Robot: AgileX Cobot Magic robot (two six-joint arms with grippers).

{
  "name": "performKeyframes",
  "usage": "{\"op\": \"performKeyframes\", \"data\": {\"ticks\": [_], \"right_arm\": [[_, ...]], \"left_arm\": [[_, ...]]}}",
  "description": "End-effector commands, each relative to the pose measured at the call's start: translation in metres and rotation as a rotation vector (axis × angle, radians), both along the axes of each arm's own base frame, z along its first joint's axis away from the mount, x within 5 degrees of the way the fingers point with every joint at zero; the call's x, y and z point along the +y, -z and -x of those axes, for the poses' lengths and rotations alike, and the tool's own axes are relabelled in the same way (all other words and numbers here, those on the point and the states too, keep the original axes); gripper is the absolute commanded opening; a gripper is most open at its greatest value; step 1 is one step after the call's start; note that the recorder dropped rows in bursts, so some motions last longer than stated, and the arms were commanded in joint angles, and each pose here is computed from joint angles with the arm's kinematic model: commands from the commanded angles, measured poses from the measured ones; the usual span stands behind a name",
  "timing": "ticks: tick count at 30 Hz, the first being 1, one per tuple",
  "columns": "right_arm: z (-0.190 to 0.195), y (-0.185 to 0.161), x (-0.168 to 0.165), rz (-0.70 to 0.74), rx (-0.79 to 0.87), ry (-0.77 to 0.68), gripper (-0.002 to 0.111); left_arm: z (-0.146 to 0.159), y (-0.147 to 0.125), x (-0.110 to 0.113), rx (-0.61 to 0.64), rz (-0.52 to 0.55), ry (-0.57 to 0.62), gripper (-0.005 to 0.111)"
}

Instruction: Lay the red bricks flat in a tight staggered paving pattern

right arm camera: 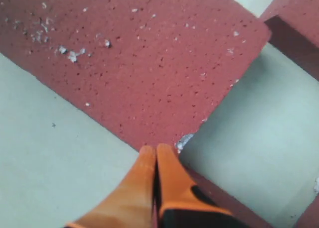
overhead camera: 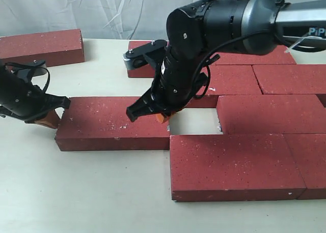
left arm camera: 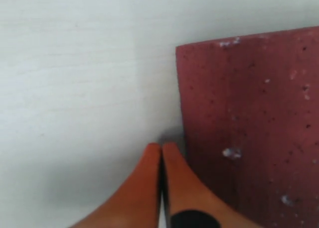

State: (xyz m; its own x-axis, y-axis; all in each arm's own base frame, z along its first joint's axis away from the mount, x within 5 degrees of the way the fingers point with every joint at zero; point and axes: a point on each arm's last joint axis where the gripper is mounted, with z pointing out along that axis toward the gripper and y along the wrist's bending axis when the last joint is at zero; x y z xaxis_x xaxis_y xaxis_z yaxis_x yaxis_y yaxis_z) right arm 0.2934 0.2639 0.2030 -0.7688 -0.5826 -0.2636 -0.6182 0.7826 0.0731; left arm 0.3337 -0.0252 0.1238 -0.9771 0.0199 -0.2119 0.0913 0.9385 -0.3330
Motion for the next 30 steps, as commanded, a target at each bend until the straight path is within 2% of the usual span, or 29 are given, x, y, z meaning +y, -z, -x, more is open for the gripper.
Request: {"op": "performKeyframes", "data": {"ticks": [1, 17, 30], "right_arm": [[0.007, 0.006, 0.005, -0.031, 0.073, -0.075, -0.001], [0.013, 0.031, 0.007, 0.017, 0.21, -0.133, -0.001], [0.006, 0.032, 0.006, 0.038, 0.133, -0.15, -0.001]], "left_arm": [[0.0, 0.002, 0.009, 0.011, -0.003, -0.023, 0.0], [0.0, 0.001, 0.008, 0.013, 0.022, -0.048, 0.0], [-0.001, 0.0, 0.006, 0.013, 0.048, -0.072, 0.0]]}}
